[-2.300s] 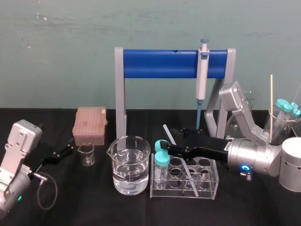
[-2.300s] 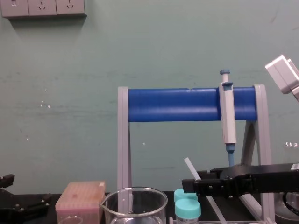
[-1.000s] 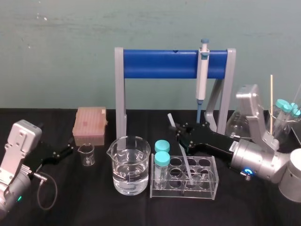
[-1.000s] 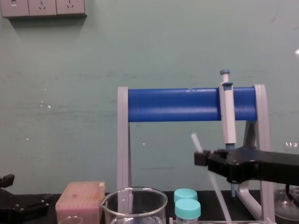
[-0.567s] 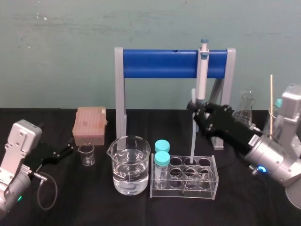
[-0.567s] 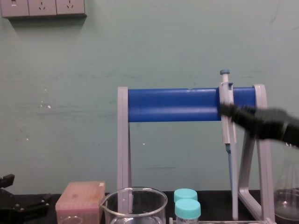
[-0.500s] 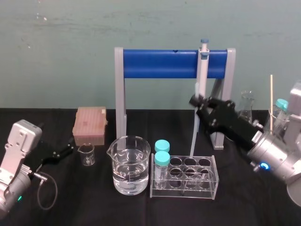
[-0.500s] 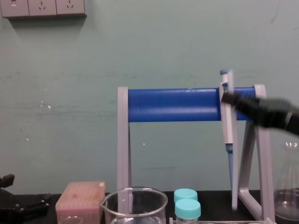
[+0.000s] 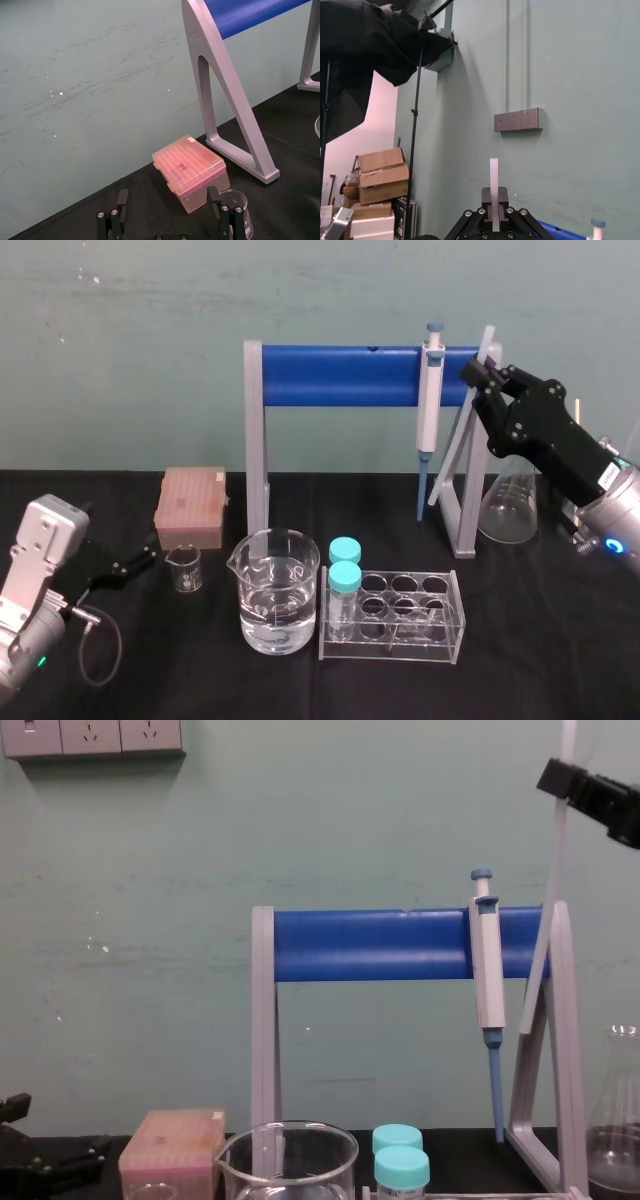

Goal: Pick up the stirring rod with one hand, then place it down.

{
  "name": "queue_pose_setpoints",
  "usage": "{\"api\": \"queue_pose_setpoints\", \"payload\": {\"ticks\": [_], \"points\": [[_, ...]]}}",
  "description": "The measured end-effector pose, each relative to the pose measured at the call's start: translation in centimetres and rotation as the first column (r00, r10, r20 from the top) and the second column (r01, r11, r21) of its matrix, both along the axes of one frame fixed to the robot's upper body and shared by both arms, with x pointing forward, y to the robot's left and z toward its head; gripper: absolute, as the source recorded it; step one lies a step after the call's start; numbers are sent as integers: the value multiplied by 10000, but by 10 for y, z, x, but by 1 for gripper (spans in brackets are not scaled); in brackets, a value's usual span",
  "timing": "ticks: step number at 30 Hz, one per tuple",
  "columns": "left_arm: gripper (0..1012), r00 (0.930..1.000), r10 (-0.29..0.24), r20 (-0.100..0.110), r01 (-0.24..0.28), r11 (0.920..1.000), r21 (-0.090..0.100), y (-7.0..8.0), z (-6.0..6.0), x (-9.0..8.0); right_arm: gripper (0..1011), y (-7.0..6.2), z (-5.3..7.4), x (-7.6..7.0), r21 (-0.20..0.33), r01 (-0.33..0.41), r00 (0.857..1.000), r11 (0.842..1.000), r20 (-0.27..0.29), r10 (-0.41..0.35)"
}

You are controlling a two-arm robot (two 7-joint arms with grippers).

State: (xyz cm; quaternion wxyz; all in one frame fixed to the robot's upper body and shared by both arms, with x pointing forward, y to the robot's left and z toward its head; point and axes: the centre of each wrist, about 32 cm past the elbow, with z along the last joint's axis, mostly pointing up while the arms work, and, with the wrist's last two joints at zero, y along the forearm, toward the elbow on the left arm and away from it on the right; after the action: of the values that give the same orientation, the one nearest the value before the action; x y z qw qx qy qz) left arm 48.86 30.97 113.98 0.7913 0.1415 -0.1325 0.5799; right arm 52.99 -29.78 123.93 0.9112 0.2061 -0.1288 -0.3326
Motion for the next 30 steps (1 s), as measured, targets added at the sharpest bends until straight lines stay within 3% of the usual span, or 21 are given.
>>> {"api": "queue_pose_setpoints", "payload": {"ticks": [30], "points": [[1000, 10000, 0, 0, 0, 10000, 0, 0, 0, 0, 68, -2, -1, 0, -18, -35, 9999, 10000, -130, 35]]}}
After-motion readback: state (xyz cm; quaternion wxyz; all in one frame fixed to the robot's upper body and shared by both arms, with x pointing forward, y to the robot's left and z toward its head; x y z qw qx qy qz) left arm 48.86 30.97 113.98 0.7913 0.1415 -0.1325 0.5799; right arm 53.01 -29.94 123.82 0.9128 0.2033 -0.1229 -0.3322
